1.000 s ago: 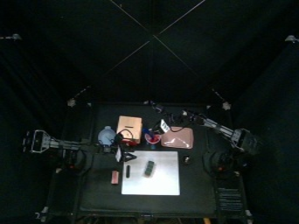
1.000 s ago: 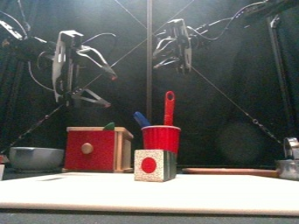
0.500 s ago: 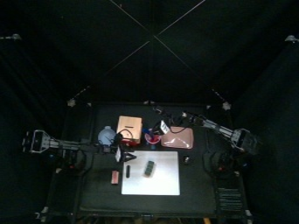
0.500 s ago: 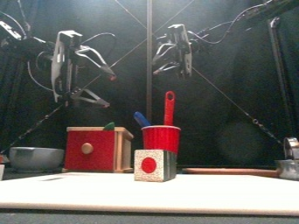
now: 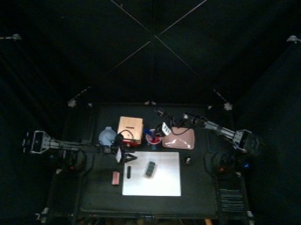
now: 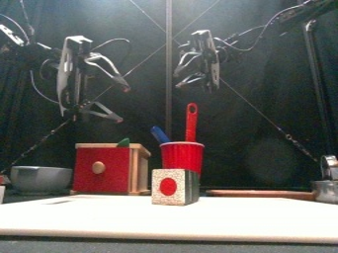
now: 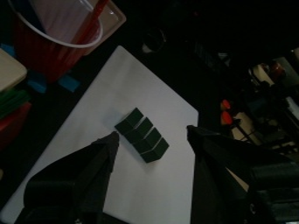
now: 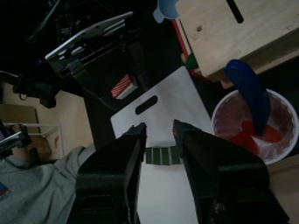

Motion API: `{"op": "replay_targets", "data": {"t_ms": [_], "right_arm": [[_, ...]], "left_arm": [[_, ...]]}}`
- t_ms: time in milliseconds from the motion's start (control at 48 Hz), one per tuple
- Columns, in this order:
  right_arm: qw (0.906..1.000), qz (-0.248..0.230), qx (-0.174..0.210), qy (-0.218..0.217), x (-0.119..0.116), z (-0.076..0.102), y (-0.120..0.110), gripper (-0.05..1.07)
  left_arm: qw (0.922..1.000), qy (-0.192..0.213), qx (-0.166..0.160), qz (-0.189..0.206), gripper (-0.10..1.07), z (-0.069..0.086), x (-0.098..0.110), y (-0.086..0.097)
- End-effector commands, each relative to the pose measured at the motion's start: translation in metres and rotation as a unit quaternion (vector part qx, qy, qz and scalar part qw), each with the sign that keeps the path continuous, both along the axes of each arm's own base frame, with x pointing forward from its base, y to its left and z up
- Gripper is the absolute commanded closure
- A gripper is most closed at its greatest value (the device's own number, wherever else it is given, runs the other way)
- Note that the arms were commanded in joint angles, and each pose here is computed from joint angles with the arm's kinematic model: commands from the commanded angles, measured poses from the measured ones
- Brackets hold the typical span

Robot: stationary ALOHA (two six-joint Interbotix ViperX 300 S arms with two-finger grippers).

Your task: Put sushi roll on cutting board

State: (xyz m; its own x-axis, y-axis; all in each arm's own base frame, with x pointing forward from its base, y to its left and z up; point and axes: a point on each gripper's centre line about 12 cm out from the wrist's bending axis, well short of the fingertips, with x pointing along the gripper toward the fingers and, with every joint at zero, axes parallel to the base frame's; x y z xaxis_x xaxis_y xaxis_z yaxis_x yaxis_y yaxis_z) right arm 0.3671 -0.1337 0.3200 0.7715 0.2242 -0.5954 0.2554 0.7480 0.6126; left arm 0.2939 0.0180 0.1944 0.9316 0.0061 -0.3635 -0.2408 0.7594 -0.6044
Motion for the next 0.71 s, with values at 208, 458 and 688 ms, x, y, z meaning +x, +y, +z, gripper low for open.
{"op": "replay_targets", "data": {"t_ms": [208, 458, 688], "right_arm": [[0.9996, -0.003, -0.013, -0.027, -0.0054, 0.0196, 0.0047, 0.30], [0.9995, -0.005, -0.013, -0.027, -0.0040, 0.0182, 0.0040, 0.30], [0.9998, -0.001, -0.009, -0.020, -0.0033, 0.0120, 0.0075, 0.30]], "left_arm": [[0.9999, -0.011, 0.001, -0.002, 0.01, 0.0052, 0.0012, -0.0006], [1.0000, -0.009, 0.002, -0.001, 0.01, 0.0041, 0.0005, -0.0002], [1.0000, -0.008, 0.000, -0.002, 0.01, 0.0036, 0.0002, -0.0010]]}}
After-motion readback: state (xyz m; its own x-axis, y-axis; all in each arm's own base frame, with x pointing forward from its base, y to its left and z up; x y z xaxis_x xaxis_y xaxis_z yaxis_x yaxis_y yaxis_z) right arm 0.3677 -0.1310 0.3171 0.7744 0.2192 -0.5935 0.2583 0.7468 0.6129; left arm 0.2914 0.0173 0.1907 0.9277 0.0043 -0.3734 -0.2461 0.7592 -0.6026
